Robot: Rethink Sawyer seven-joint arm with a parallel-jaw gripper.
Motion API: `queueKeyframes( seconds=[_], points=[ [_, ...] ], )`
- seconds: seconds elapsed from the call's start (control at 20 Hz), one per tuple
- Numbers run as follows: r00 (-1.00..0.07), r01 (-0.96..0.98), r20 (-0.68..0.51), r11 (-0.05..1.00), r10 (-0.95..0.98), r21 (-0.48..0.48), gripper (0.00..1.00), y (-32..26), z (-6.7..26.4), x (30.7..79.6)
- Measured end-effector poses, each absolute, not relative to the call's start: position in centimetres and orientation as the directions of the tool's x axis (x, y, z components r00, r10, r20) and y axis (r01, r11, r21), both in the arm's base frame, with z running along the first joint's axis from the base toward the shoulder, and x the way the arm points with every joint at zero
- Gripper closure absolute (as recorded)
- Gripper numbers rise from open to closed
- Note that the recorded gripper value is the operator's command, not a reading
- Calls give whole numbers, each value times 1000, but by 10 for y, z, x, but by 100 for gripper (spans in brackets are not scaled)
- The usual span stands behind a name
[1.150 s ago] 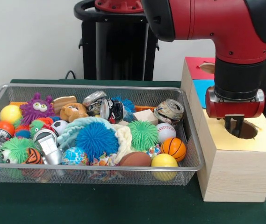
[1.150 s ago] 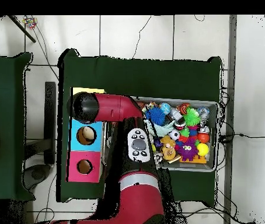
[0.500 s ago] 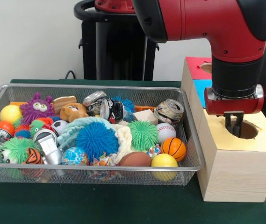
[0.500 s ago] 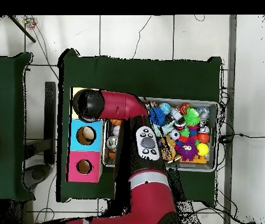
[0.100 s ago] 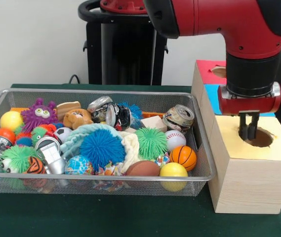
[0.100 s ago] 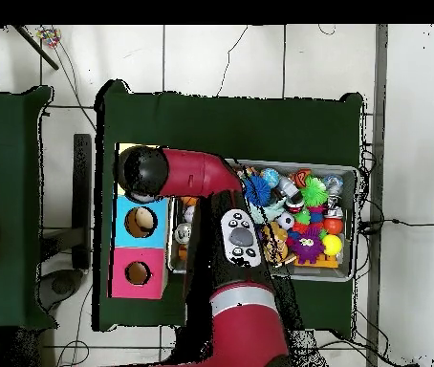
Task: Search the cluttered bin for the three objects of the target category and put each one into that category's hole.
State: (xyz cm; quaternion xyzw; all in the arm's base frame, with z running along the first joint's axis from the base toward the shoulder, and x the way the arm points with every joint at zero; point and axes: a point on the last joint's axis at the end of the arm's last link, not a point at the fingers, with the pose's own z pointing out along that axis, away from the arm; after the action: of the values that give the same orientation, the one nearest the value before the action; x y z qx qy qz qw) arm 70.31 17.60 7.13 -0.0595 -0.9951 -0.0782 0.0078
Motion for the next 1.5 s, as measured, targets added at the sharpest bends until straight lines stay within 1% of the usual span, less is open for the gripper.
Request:
queueKeyframes(
  seconds=[0.4,1.0,1.2,1.35,1.45,1.5],
  points=[
    [-997,78,17,988,77,130,100,198,77,695],
    [-999,51,-11,996,52,68,100,189,89,692],
    [-998,49,-23,998,50,48,100,172,100,696],
    [-998,64,-22,997,65,34,100,149,108,703],
    [-997,78,-20,997,78,26,100,133,112,708],
    [-995,99,-18,995,100,18,100,110,116,716]
  ],
)
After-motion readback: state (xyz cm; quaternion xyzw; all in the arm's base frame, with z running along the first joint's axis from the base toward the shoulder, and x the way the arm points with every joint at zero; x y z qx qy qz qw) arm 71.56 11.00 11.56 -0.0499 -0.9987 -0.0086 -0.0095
